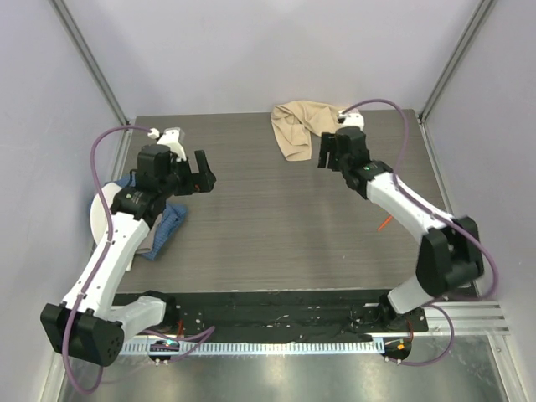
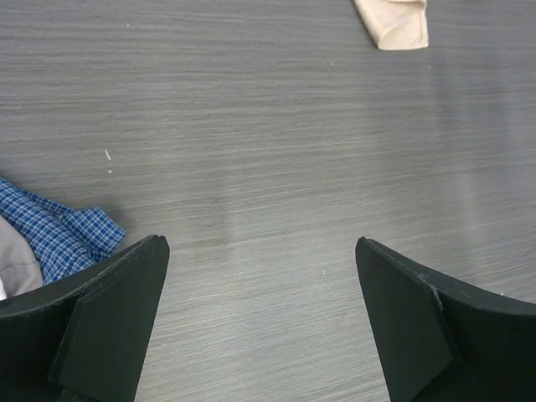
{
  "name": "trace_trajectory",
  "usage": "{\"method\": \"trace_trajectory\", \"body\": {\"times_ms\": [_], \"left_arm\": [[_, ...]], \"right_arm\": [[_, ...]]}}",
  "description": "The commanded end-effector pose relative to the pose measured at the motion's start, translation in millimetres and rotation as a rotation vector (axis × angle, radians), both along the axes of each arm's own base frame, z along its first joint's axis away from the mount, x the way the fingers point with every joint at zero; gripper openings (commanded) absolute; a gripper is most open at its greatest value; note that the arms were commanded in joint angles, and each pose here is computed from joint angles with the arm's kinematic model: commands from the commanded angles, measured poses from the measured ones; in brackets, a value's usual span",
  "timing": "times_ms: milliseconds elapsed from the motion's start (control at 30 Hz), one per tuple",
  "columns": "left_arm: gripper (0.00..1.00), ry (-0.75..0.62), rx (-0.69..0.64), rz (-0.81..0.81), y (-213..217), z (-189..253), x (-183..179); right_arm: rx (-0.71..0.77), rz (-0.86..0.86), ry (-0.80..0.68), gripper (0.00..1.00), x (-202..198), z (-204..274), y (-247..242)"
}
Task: Fold the napkin, place the utensils inside, and roll it up
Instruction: Move the napkin to the centre of the board
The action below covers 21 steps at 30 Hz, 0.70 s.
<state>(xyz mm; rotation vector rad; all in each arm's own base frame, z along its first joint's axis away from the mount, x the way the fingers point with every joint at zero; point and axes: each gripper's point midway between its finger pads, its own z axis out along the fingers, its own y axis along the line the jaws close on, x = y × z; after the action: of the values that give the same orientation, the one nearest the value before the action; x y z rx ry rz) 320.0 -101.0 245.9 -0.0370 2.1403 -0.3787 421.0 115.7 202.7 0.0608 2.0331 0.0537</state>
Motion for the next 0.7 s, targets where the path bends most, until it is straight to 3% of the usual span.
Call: {"method": "trace_trajectory", "body": {"times_ms": [0, 267, 400, 667], "left_arm": [[1.0, -0.007, 0.044, 0.001, 6, -4, 5], [1.0, 0.044, 0.072, 0.014, 10, -21, 7], [1.0, 0.054, 0.08, 0.014, 10, -24, 8], [1.0, 0.079, 0.093, 0.014, 11, -31, 9]], "right_arm": [[0.011, 0.041, 0.034, 0.75, 48, -13, 29], [-0.014, 0.055, 0.11, 0.71, 127, -77, 62], [-0.008, 0.049, 0.086, 0.68, 165, -82, 71], [-0.009, 0.05, 0.083, 0.66, 206, -109, 66]]}}
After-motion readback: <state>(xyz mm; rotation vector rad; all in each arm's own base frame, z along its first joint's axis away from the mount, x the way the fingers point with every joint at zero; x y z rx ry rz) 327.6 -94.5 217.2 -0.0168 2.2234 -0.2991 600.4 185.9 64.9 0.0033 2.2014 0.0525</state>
